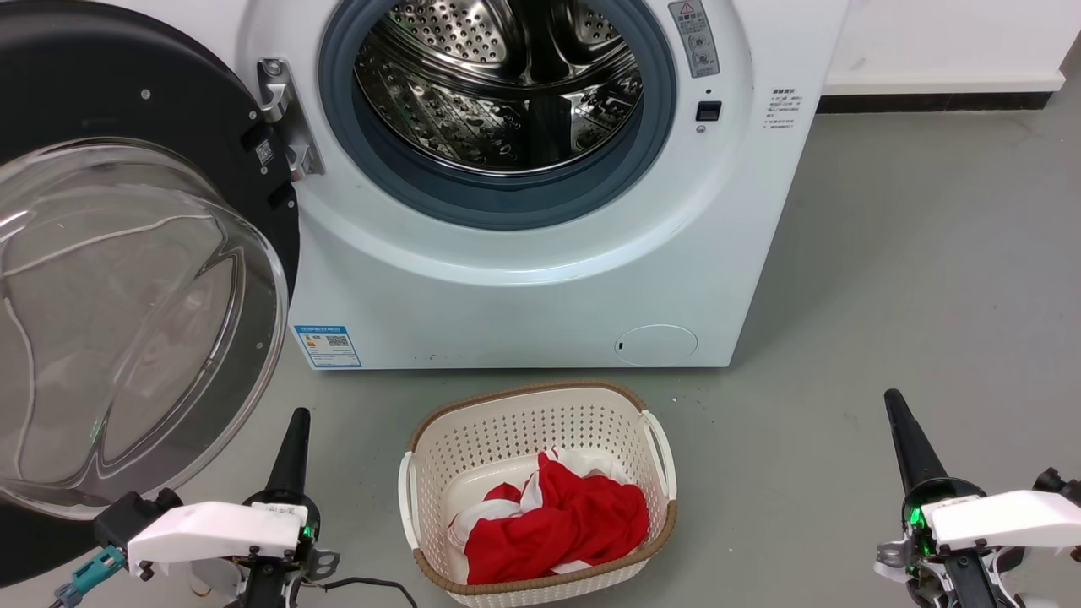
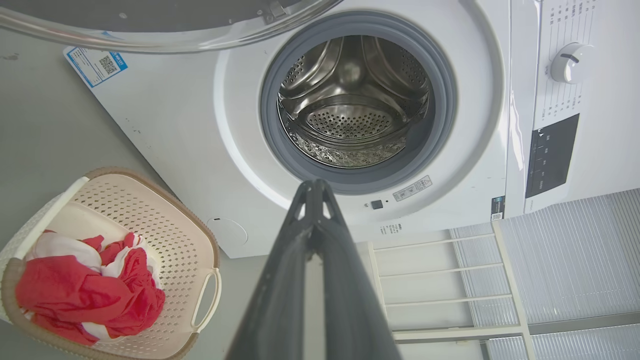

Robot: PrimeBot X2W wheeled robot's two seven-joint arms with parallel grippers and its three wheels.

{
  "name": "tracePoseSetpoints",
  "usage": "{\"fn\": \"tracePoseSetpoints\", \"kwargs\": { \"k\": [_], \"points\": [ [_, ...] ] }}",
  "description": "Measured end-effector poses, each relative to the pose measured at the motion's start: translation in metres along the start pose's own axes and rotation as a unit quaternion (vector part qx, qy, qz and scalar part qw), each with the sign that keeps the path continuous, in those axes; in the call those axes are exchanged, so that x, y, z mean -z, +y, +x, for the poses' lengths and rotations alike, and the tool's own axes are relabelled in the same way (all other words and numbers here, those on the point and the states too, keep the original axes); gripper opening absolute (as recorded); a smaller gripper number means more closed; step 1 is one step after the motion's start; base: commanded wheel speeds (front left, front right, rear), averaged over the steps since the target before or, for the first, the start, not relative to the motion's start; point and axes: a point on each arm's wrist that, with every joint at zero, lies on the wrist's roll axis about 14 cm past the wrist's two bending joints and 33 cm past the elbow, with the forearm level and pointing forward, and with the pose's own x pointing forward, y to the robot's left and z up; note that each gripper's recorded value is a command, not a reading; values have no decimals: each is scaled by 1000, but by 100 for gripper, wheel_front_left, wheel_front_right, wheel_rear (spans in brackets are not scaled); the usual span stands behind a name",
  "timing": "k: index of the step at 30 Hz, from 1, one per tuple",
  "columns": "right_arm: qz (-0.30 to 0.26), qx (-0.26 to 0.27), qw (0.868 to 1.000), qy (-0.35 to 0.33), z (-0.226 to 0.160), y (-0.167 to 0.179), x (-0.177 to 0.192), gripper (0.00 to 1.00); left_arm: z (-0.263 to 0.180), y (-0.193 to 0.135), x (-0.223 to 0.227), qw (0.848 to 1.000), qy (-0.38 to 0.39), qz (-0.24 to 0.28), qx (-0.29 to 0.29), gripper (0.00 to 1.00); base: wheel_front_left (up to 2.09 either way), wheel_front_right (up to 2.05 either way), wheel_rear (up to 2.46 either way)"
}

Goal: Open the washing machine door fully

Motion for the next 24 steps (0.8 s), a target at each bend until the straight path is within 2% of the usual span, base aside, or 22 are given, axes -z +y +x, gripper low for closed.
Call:
{"fn": "tracePoseSetpoints", "kwargs": {
  "k": [24],
  "points": [
    [102,-3,995,1,4,2,-3,0,-1,-5,-5,994,1,-107,19,0,0,0,0]
  ]
}}
